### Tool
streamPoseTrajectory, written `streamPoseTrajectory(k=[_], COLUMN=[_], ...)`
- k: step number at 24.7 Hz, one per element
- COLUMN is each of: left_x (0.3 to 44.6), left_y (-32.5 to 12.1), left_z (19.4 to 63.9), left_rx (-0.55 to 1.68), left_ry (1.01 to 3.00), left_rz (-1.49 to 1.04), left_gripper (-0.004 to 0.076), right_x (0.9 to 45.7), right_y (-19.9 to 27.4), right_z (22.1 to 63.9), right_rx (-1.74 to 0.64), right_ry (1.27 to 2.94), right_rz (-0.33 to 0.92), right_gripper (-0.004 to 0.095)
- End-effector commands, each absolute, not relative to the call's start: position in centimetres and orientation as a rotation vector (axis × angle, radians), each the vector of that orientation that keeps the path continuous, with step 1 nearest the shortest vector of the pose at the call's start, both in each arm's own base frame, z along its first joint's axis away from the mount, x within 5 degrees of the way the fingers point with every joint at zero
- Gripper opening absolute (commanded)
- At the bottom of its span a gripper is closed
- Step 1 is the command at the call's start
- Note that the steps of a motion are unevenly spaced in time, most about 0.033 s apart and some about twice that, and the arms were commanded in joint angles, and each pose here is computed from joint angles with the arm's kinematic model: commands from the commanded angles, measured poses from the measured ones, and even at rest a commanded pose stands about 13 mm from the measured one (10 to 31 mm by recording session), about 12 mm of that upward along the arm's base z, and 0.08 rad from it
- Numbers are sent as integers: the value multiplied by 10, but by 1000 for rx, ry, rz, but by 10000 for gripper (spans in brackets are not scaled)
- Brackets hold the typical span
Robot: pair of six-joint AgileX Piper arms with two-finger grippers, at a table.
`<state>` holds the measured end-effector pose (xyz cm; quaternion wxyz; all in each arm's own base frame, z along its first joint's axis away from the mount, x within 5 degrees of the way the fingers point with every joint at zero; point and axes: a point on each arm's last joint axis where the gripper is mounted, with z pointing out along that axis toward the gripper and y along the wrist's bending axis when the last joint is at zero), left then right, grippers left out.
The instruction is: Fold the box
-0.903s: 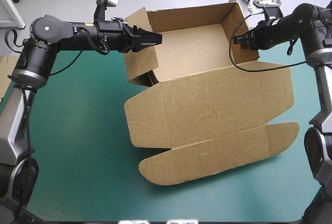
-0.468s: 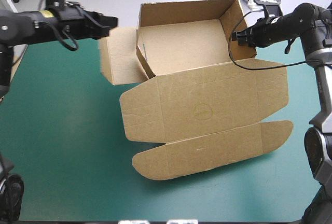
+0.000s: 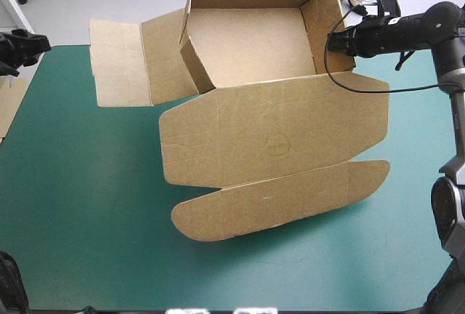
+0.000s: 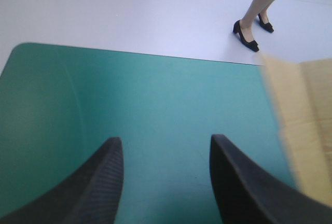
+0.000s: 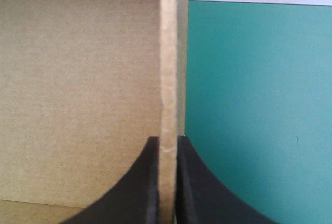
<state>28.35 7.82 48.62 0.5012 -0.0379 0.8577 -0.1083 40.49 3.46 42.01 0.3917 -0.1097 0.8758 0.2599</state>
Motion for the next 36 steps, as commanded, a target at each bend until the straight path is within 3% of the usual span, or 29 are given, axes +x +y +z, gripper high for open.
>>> streamPoseTrajectory(k=[1,7,12,24,32,36], left_x=[285,306,323,351,347,346], left_y=[92,101,88,-8,-36,-55], left_z=[471,391,362,365,389,412], left_rx=[-186,-275,-248,42,141,231], left_ry=[1963,1998,1941,1720,1629,1598], left_rz=[-399,-739,-1031,-1515,-1657,-1673], left_gripper=[369,369,369,363,363,363], right_x=[386,383,382,384,389,389], right_y=[30,28,31,28,17,33], right_z=[461,465,467,463,454,448], right_rx=[-264,-285,-299,-288,-225,-258], right_ry=[2047,2006,1989,2028,2113,2170], right_rz=[760,846,880,827,647,552], right_gripper=[-13,-13,-13,-13,-11,-11])
